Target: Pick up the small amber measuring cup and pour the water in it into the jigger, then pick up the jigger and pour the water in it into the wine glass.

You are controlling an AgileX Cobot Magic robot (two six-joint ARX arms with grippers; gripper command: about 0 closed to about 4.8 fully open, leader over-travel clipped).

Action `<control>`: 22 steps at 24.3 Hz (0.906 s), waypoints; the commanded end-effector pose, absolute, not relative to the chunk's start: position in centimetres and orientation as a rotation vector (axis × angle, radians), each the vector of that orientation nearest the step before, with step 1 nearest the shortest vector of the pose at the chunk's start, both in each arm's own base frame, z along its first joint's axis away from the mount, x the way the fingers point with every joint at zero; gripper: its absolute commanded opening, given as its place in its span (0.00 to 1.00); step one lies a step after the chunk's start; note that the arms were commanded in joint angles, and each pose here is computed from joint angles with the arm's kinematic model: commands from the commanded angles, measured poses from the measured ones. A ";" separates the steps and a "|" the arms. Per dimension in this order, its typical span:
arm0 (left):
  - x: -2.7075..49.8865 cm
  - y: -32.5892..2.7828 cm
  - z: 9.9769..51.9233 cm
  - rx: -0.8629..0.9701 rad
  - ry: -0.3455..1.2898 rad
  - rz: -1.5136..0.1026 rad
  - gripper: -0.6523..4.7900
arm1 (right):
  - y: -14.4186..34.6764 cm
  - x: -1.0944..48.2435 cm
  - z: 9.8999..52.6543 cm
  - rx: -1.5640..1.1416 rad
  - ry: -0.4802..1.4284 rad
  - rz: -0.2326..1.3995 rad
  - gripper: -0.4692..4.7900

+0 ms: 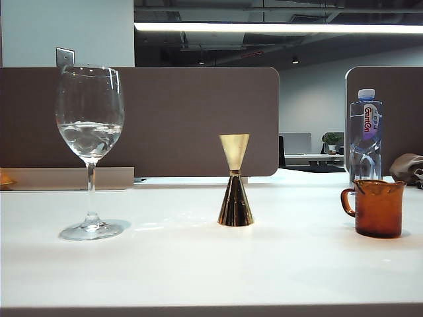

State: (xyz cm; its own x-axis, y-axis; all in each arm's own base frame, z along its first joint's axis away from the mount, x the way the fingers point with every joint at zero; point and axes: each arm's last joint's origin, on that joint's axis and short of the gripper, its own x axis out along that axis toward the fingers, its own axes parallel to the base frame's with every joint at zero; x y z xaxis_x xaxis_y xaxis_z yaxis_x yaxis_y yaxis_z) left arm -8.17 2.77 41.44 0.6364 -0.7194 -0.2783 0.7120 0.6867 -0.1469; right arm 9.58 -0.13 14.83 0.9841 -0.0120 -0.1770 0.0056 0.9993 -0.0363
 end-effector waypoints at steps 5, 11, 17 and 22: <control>-8.2 2.8 41.5 -0.021 0.326 -0.820 0.12 | -0.1 9.6 14.6 -0.024 0.184 -0.010 0.08; -8.2 2.8 41.5 -0.021 0.326 -0.820 0.12 | -0.1 9.6 14.6 -0.024 0.184 -0.010 0.08; -8.2 2.8 41.5 -0.021 0.326 -0.820 0.12 | -0.2 9.6 14.6 -0.024 0.184 -0.012 0.08; -6.1 1.8 43.1 0.152 -0.020 -0.835 0.12 | -0.2 9.6 14.6 -0.024 0.184 -0.012 0.08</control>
